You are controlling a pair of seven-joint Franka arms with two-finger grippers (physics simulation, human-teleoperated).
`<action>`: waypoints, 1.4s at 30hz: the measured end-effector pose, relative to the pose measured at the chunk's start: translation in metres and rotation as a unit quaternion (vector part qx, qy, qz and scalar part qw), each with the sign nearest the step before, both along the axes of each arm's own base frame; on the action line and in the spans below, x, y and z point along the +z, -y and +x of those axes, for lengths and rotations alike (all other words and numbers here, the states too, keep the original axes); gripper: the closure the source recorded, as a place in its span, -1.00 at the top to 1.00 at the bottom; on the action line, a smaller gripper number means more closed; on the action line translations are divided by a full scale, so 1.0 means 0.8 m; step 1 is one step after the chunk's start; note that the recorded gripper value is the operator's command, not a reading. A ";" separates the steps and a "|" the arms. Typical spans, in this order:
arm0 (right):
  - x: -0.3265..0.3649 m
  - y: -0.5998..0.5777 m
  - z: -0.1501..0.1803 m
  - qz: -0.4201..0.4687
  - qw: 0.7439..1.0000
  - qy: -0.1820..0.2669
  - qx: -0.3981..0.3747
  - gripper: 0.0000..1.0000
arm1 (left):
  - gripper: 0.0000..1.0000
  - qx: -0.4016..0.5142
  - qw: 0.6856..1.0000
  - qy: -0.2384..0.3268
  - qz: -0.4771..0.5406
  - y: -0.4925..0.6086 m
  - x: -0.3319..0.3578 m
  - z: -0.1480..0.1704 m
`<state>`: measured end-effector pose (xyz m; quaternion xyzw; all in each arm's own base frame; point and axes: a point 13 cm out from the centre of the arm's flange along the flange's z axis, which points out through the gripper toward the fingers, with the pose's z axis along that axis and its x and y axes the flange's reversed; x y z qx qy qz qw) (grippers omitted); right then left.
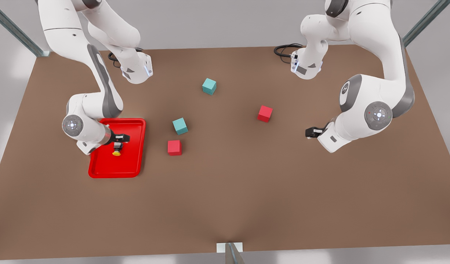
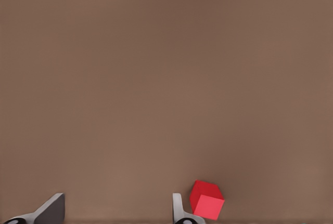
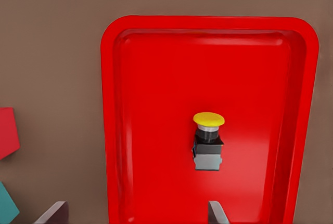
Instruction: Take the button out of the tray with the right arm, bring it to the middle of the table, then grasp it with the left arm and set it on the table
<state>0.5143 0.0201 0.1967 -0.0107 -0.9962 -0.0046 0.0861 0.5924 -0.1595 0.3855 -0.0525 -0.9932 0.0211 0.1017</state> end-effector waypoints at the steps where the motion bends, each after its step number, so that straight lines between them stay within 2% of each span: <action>1: -0.002 0.007 0.004 -0.001 1.000 0.012 -0.009 1.00 | 1.00 0.000 1.000 0.000 0.000 0.000 0.000 0.000; 6: -0.052 0.053 0.003 0.008 0.998 0.030 -0.050 1.00 | 1.00 0.002 1.000 -0.013 0.004 0.000 -0.020 0.001; 17: -0.131 0.087 -0.042 0.010 0.999 0.030 0.009 1.00 | 1.00 0.005 1.000 -0.018 0.006 0.000 -0.028 0.001; 29: -0.146 0.080 -0.009 0.023 0.995 0.089 0.049 1.00 | 1.00 0.006 0.999 -0.033 0.010 0.001 -0.051 0.002; 42: -0.171 0.101 -0.025 0.020 0.993 0.087 0.079 1.00 | 1.00 -0.009 0.999 -0.031 0.019 0.023 -0.049 -0.007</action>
